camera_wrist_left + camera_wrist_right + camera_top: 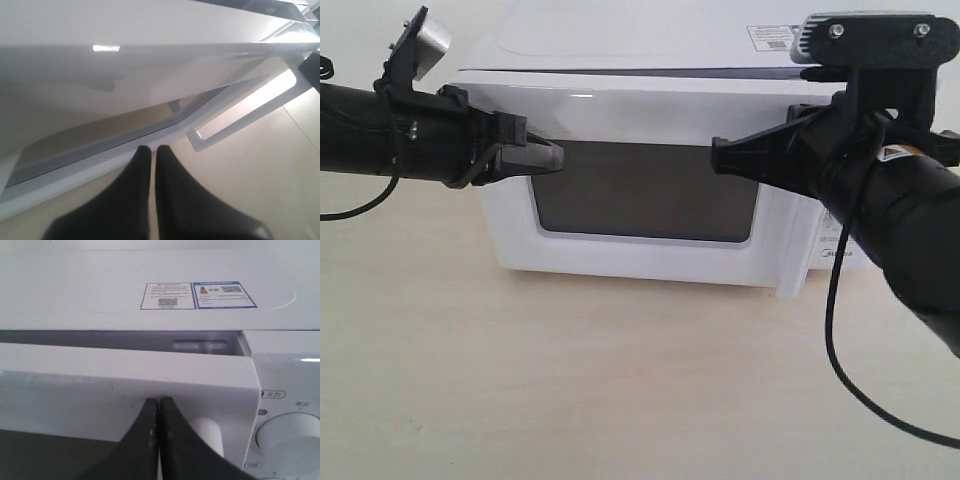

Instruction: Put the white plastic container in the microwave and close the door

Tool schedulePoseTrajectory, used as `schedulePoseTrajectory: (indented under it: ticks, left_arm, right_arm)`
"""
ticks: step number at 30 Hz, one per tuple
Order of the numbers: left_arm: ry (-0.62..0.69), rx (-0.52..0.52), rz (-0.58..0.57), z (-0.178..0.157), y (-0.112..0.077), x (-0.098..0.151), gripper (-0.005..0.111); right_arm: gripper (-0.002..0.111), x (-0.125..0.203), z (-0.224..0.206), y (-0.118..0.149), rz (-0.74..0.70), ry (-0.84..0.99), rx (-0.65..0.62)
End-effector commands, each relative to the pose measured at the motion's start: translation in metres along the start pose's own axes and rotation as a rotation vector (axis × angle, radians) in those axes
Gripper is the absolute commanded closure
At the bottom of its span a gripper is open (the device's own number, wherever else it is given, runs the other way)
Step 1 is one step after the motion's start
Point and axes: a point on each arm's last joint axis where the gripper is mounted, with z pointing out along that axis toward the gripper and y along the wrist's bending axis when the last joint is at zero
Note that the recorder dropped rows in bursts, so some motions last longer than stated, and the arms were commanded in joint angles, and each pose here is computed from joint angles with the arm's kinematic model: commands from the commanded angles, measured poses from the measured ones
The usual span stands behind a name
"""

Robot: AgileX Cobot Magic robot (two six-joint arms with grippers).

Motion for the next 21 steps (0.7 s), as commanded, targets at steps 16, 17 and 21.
schedulePoseTrajectory:
  ticks: [16,17,21]
  left_arm:
    - [-0.081,-0.057,0.163,-0.051,-0.039,-0.001,0.102]
    - [-0.084,-0.065,0.173,-0.054,-0.041,0.001,0.102]
    - [-0.114,-0.08,0.213,-0.071,-0.052,0.007,0.102]
  right_arm:
    - [0.109,0.008,0.029,0.002,-0.047,0.103,-0.01]
    - [0.109,0.01,0.03,0.002,-0.05,0.107,-0.009]
    - [0.109,0.006,0.029,-0.001,-0.049,0.076,0.019]
